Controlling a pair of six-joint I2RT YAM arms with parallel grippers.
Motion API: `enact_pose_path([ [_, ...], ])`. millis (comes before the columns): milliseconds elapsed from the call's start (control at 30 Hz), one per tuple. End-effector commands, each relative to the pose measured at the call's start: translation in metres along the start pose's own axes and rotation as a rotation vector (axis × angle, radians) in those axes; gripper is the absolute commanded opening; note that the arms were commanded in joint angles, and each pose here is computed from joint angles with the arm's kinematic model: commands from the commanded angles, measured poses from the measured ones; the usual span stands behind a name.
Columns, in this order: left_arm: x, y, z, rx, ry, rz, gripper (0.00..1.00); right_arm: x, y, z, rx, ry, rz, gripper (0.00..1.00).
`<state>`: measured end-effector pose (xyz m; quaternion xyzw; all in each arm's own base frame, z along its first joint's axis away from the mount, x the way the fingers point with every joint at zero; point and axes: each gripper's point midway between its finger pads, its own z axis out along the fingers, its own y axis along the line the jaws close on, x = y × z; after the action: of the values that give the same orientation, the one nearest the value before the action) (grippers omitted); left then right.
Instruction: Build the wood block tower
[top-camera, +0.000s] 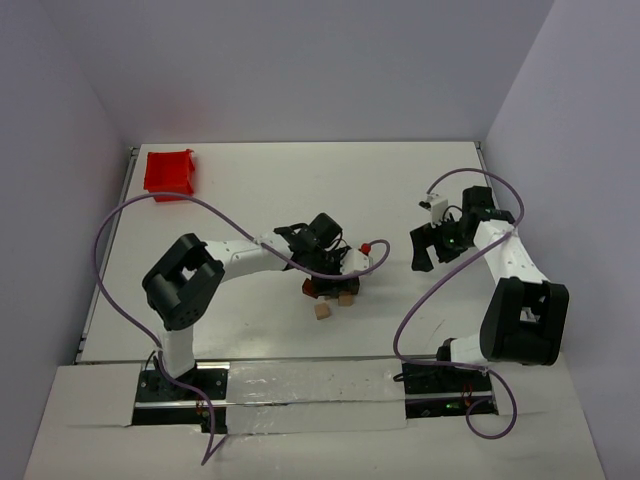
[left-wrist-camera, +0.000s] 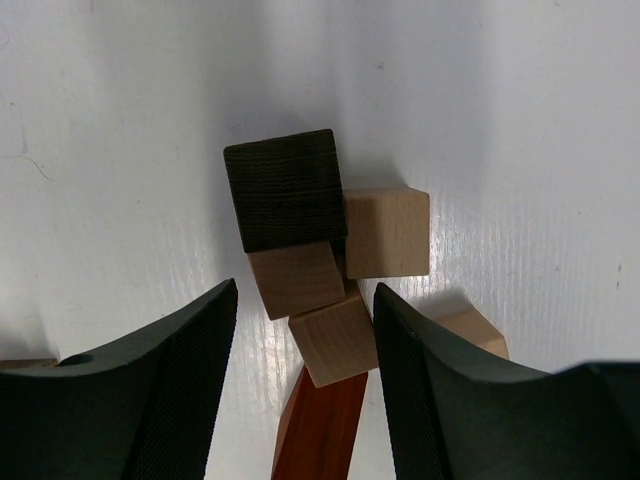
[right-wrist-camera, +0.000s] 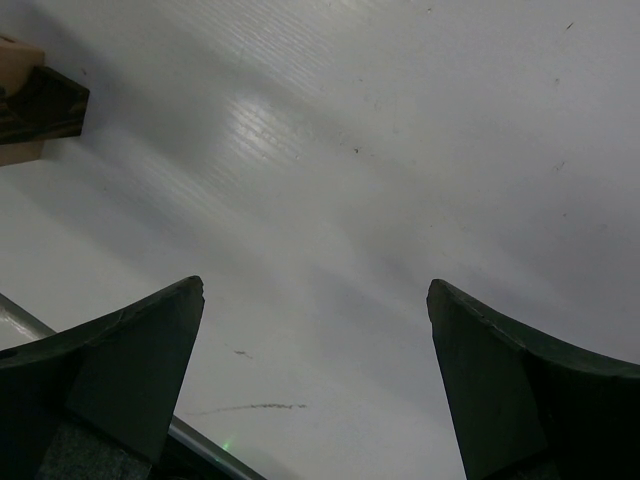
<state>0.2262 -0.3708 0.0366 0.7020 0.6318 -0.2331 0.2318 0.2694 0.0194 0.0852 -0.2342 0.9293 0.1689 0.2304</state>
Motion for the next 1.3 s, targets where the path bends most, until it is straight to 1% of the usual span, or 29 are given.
enact_pose_path([
  [0, -0.0146, 0.0071, -0.0013, -0.010, -0.023, 0.028, 0.62, -0.0016, 0.0028, -0.0066, -0.001, -0.030, -0.021, 1.00],
  [200, -0.0126, 0.0067, -0.0014, -0.009, -0.014, 0.023, 0.57, -0.0010, 0.0022, -0.0063, -0.004, -0.030, -0.018, 1.00],
  [533, -0.0125, 0.0073, -0.0005, -0.008, -0.006, 0.001, 0.56, -0.0015, 0.0027, -0.0061, -0.008, -0.032, -0.027, 1.00],
  [1033, -0.0113, 0.0092, 0.0033, -0.004, 0.012, -0.033, 0.50, -0.0015, 0.0008, -0.0051, -0.014, -0.025, -0.036, 1.00],
  [1267, -0.0101, 0.0091, 0.0040, -0.001, 0.021, -0.042, 0.45, -0.0029, 0.0000, -0.0044, -0.022, -0.026, -0.031, 1.00],
])
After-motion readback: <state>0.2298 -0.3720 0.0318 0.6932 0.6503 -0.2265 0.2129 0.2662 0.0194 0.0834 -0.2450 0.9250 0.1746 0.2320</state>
